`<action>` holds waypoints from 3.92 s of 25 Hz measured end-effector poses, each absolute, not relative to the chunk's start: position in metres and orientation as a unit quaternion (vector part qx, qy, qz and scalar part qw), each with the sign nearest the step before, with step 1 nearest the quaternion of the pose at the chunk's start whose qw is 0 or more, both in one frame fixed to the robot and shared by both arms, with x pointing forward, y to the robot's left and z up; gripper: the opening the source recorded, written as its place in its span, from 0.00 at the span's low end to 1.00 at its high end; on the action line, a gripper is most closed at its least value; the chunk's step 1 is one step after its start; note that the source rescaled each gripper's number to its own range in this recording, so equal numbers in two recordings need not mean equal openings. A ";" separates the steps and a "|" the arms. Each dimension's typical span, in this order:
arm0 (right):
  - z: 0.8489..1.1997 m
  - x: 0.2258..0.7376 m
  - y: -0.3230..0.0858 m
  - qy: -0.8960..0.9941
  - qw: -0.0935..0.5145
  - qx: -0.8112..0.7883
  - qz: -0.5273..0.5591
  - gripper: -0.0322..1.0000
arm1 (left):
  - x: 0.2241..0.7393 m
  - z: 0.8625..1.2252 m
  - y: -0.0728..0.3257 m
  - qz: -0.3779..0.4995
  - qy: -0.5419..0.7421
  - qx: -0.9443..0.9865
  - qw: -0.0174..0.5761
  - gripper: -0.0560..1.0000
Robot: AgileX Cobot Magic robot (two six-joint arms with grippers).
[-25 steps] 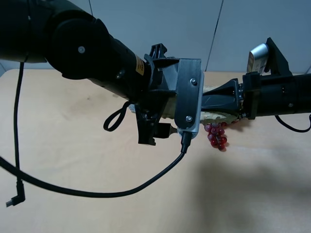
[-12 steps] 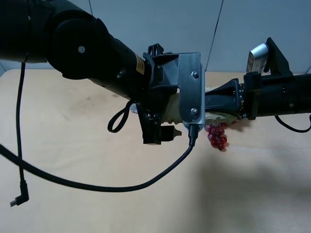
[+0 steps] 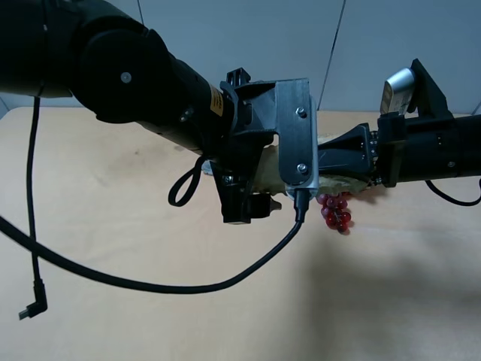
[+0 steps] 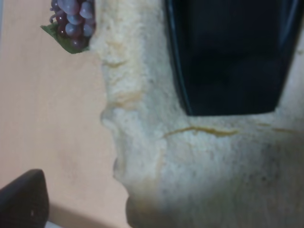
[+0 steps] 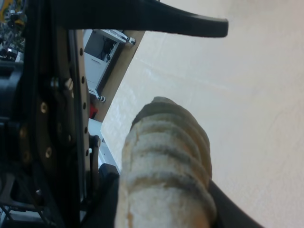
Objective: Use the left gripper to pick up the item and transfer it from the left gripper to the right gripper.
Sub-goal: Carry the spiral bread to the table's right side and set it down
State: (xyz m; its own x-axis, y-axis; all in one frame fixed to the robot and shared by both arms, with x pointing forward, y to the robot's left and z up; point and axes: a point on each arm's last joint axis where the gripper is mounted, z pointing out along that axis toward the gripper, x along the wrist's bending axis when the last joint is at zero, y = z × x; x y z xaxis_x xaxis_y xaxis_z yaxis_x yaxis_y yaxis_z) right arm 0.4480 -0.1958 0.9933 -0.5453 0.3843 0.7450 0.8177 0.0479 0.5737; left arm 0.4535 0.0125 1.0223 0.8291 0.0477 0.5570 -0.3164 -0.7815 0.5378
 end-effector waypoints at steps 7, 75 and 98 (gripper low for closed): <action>0.994 0.448 -0.196 -0.695 0.203 -0.431 -0.538 0.13 | 0.451 1.036 0.017 0.293 -0.071 0.893 0.335 0.99; 0.983 0.456 -0.203 -0.688 0.164 -0.504 -0.495 0.09 | 0.246 1.050 0.290 0.137 0.283 0.836 0.450 0.91; 0.980 0.460 -0.205 -0.681 0.147 -0.527 -0.486 0.06 | 0.247 1.050 0.300 0.328 0.617 0.622 0.354 0.91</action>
